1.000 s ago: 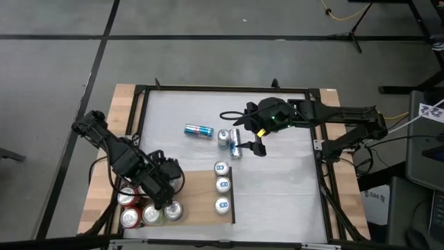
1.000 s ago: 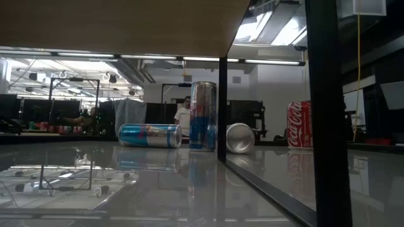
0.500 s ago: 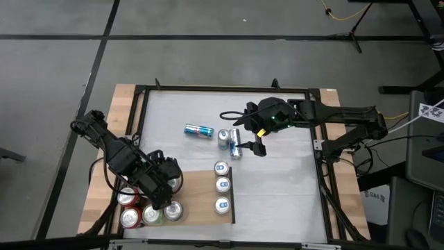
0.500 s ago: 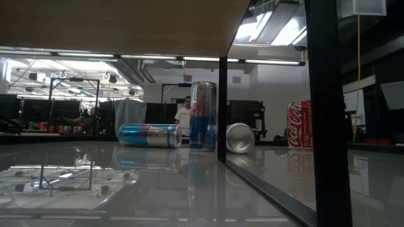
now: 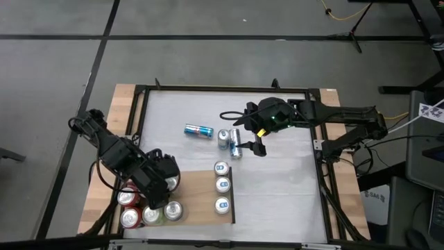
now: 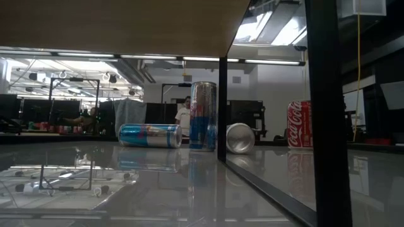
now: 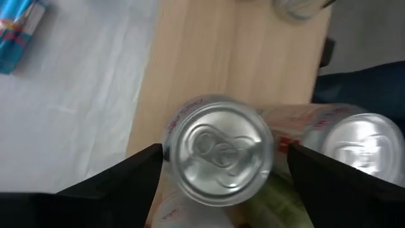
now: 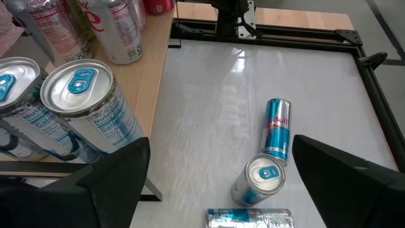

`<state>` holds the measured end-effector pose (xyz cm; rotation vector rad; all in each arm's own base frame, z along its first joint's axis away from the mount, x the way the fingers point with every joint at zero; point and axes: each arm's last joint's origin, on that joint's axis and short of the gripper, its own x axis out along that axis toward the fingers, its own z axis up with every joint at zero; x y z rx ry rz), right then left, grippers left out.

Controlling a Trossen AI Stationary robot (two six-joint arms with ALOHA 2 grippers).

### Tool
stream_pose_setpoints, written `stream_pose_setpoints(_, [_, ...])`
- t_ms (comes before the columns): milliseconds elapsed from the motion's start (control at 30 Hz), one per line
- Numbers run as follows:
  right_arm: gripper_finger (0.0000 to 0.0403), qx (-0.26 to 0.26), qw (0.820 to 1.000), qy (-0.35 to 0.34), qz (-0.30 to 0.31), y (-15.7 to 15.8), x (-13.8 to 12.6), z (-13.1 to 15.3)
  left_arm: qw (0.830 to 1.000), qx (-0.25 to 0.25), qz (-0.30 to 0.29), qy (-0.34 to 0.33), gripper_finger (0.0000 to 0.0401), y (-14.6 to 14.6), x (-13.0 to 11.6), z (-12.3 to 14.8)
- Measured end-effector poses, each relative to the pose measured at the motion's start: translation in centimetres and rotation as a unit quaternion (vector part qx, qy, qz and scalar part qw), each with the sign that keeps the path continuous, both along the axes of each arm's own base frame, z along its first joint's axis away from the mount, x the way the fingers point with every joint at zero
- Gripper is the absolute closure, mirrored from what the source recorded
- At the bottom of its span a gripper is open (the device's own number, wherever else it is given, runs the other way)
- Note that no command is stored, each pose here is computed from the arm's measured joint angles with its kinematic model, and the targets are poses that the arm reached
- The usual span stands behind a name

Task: Place canned beverage on shelf
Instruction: Put the silver soda can on the shelf aligned with the silver soda can

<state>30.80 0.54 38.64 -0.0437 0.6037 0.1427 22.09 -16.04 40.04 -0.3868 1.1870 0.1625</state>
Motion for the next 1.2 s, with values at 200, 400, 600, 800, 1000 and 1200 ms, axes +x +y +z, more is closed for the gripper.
stream_pose_setpoints(200, [0.0026, 0.000, 1.000, 0.000, 0.000, 0.0, 0.0, 0.0, 0.999, -0.015, 0.003, -0.040, 0.0073, 0.3, -0.2, 2.1])
stream_pose_setpoints(400, [0.0026, 0.000, 1.000, 0.000, 0.000, 0.0, 0.0, 0.0, 0.995, 0.025, 0.037, -0.092, 0.0073, 1.2, -0.2, 3.4])
stream_pose_setpoints(600, [0.0026, 0.000, 1.000, 0.000, 0.000, 0.0, 0.0, 0.0, 0.991, 0.077, 0.043, -0.099, 0.0073, 2.9, 0.4, 3.6])
stream_pose_setpoints(800, [0.0026, 0.000, 1.000, 0.003, 0.000, 0.0, 0.0, -0.1, 0.990, 0.114, 0.030, -0.072, 0.0073, 4.6, 1.0, 3.2])
stream_pose_setpoints(1000, [0.0026, 0.000, 1.000, 0.003, 0.000, 0.0, 0.0, -0.1, 0.988, 0.146, -0.005, -0.053, 0.0073, 5.3, 1.6, 2.4])
stream_pose_setpoints(1200, [0.0026, 0.000, 1.000, 0.003, 0.000, 0.0, 0.0, -0.1, 0.986, 0.165, -0.028, -0.022, 0.0073, 5.5, 2.0, 0.9])
